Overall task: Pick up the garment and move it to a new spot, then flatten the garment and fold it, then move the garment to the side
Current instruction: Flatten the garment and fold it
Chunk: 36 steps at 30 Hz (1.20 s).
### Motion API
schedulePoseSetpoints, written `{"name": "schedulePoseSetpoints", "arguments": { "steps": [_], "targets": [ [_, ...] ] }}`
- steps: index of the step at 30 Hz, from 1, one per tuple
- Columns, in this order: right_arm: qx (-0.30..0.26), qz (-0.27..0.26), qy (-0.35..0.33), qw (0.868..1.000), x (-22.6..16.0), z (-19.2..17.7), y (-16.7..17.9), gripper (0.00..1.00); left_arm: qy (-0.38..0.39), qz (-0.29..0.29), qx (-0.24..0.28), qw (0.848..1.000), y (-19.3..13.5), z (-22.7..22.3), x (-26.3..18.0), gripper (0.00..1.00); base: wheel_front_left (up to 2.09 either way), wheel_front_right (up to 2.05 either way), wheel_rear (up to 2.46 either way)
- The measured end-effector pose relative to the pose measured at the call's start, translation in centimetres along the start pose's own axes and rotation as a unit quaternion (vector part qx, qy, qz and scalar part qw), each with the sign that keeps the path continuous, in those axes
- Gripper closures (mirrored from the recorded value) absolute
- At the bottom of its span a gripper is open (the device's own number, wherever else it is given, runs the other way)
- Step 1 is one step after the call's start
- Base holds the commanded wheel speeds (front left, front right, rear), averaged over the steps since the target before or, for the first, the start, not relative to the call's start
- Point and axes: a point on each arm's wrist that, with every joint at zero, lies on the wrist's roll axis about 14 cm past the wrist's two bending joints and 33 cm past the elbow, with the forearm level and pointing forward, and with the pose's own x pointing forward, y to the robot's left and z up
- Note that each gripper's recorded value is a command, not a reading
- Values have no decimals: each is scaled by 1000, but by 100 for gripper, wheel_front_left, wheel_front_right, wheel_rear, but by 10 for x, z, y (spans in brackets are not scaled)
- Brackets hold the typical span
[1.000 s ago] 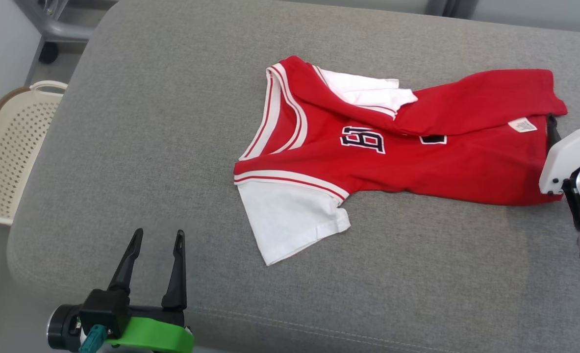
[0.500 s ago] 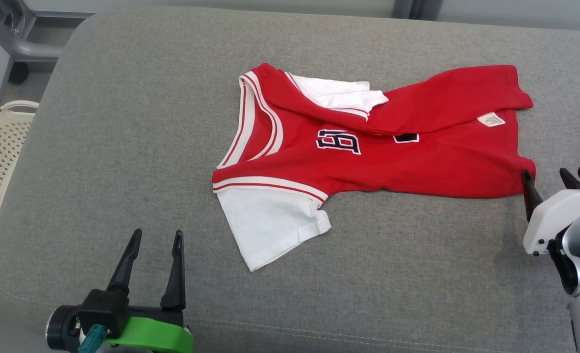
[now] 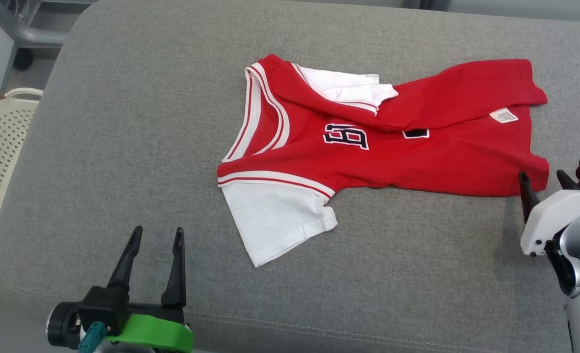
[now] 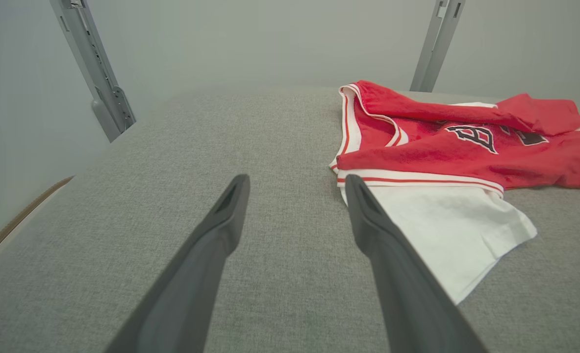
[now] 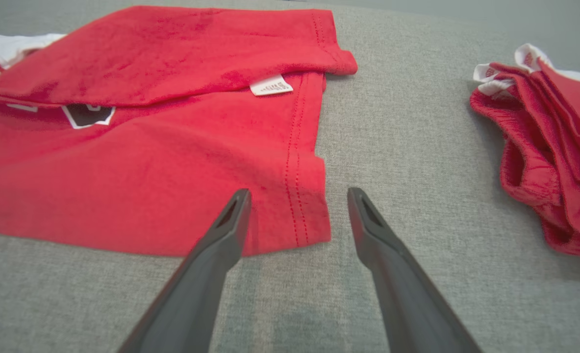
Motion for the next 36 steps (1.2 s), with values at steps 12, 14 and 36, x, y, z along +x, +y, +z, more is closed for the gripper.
{"name": "schedulePoseSetpoints", "arguments": {
  "steps": [12,14,36],
  "targets": [
    [1,10,11,1000,8,-6,9,100,8,7,-2,1000,4,-5,-1,0,0,0,0],
    [16,14,-4,1000,6,2,12,100,7,5,-3,1000,3,-4,-1,0,0,0,0],
    [69,30,-30,997,-66,42,17,100,-10,9,-4,1000,4,7,-13,0,0,0,0]
  ]
}}
